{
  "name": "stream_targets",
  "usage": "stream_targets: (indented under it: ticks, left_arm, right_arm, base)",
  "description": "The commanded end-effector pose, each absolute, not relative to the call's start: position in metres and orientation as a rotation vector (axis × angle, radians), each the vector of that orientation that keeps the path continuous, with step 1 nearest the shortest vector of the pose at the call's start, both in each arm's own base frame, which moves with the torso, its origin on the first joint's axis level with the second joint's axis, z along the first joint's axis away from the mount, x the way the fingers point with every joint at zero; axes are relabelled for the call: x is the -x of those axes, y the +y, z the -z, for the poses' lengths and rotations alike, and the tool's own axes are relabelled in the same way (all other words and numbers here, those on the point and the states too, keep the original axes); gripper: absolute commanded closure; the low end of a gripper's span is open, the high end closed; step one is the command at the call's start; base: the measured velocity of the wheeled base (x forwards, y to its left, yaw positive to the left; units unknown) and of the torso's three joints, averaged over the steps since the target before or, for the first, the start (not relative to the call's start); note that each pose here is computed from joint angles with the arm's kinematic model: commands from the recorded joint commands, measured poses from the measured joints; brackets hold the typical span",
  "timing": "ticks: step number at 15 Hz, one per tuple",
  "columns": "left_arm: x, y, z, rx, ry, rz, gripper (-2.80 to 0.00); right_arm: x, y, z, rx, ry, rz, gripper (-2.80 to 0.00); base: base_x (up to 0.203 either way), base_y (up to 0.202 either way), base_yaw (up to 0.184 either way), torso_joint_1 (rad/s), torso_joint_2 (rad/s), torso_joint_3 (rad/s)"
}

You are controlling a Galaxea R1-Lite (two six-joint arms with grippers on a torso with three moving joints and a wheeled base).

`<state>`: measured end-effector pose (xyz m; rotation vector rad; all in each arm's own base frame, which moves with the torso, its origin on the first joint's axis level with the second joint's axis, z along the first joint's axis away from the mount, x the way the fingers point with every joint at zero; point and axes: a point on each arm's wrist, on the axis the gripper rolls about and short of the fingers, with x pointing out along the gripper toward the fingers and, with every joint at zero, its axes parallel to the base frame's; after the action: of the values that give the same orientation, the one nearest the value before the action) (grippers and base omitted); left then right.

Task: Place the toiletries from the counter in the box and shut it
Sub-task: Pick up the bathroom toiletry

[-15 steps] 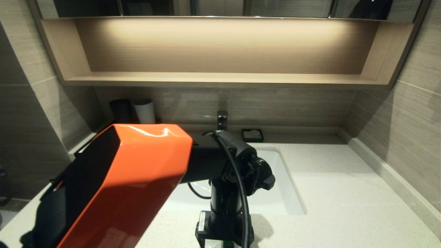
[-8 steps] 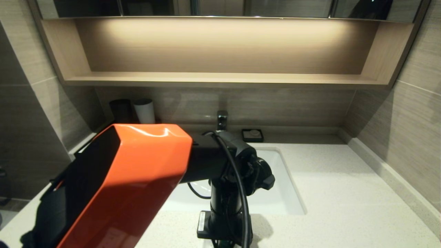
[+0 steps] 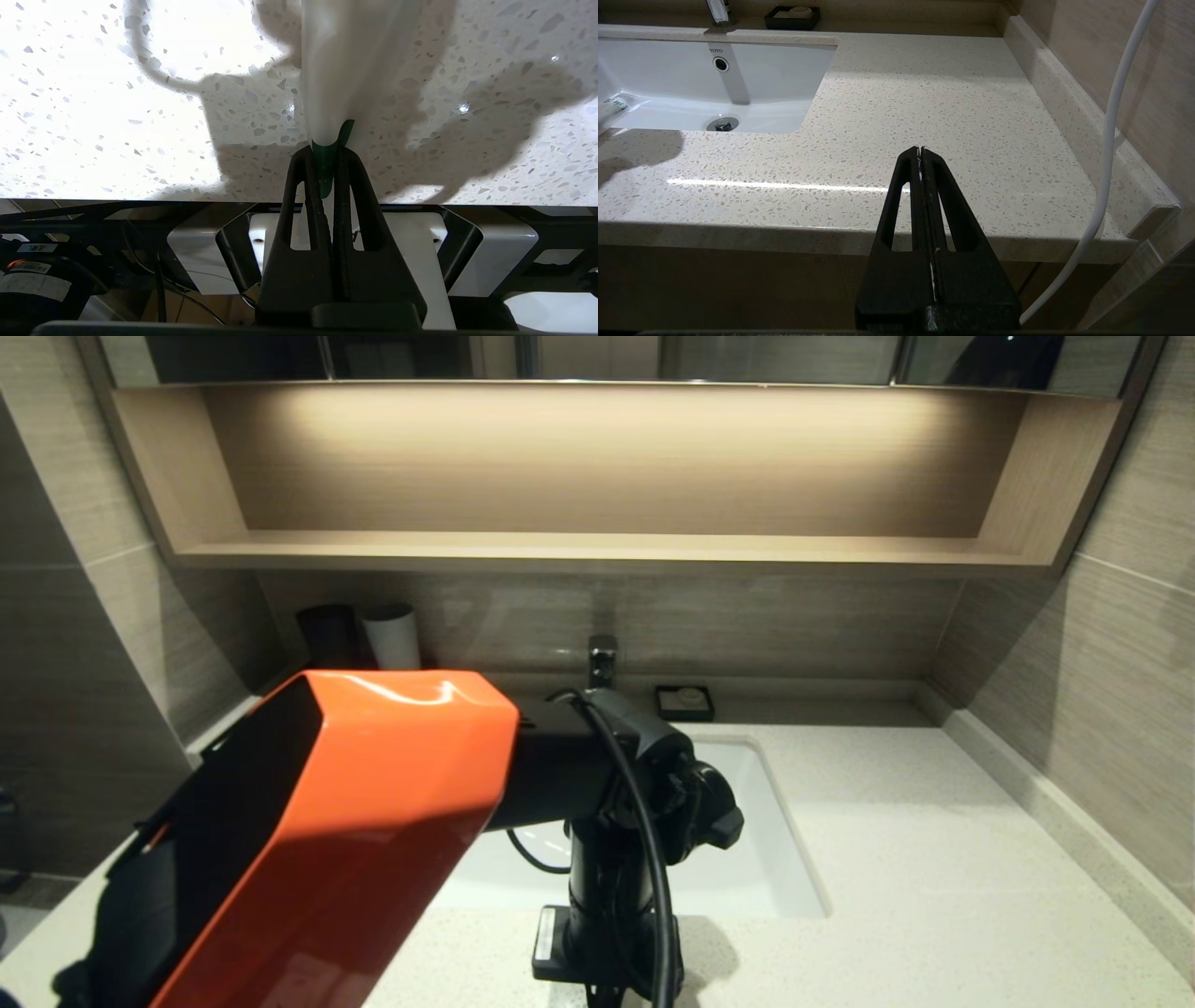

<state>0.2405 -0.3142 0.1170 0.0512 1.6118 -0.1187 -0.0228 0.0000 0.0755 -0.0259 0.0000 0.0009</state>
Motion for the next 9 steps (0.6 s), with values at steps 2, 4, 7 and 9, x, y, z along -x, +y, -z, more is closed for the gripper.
stream_targets:
  ticks: [2, 4, 7, 9]
  left_arm:
    - [-0.239, -0.313, -0.121, -0.048, 1.608, 0.116, 0.0]
    - [-0.239, -0.312, -0.127, -0.039, 1.592, 0.124, 0.0]
    - [-0.238, -0.31, -0.139, -0.008, 1.554, 0.158, 0.0]
    - [-0.236, -0.308, -0.147, -0.001, 1.539, 0.173, 0.0]
  right_arm:
    - [0.023, 0.0, -0.075, 0.026, -0.002, -0.002, 0.0]
    - [0.023, 0.0, -0.075, 0.026, -0.002, -0.002, 0.0]
    - [0.023, 0.0, -0.075, 0.026, -0.002, -0.002, 0.0]
    - [0.023, 0.0, -0.075, 0.026, -0.002, -0.002, 0.0]
  base:
    - [0.0, 0.0, 0.0, 0.0, 0.0, 0.0]
    - [0.0, 0.0, 0.0, 0.0, 0.0, 0.0]
    - [0.0, 0.0, 0.0, 0.0, 0.0, 0.0]
    - [0.0, 0.0, 0.0, 0.0, 0.0, 0.0]
